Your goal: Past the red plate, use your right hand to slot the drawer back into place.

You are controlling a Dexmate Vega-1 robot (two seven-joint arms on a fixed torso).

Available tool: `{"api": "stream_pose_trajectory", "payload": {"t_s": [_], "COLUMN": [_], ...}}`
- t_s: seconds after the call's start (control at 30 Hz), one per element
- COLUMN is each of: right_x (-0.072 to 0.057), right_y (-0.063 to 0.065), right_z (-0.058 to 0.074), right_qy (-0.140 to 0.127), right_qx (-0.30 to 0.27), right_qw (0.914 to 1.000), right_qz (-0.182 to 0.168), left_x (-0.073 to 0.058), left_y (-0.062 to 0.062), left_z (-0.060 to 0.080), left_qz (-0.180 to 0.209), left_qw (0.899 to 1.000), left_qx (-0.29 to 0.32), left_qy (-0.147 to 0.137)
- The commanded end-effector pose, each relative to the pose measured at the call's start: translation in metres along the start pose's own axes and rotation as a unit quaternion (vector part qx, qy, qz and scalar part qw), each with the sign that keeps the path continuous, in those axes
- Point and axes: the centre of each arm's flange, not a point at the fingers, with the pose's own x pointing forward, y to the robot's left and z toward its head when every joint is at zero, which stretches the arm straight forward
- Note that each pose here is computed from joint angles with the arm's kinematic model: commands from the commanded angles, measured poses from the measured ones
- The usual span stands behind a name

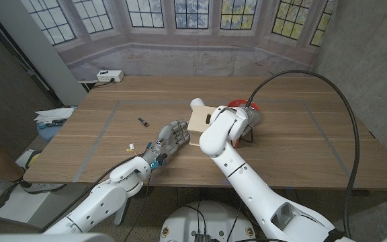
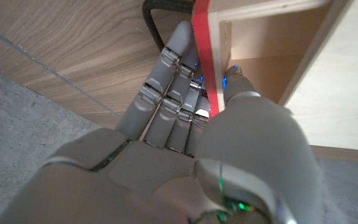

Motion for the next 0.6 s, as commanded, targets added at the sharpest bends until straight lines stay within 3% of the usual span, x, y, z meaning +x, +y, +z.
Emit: {"api": "stream_pose_trajectory", "payload": {"t_s": [0.03,0.6], "right_x": [-0.0048,-0.0118], "right_y": [-0.0061,-0.0085], "right_z": [-0.0019,-0.0019], "right_qy": [0.0,-0.01], "right_qx": [0.001,0.002], "right_qw": [1.0,0.9998], "right_qz": [0.003,0.017], "left_x": [0.0035,0.0045], "left_y": [0.0003,0.001], "left_z": [-0.0011,-0.0005], "left_qz": [-0.005,-0.007], "left_qw": [1.0,1.0], "left_qx": [0.0,0.004], "left_qy": [0.006,0.007]}}
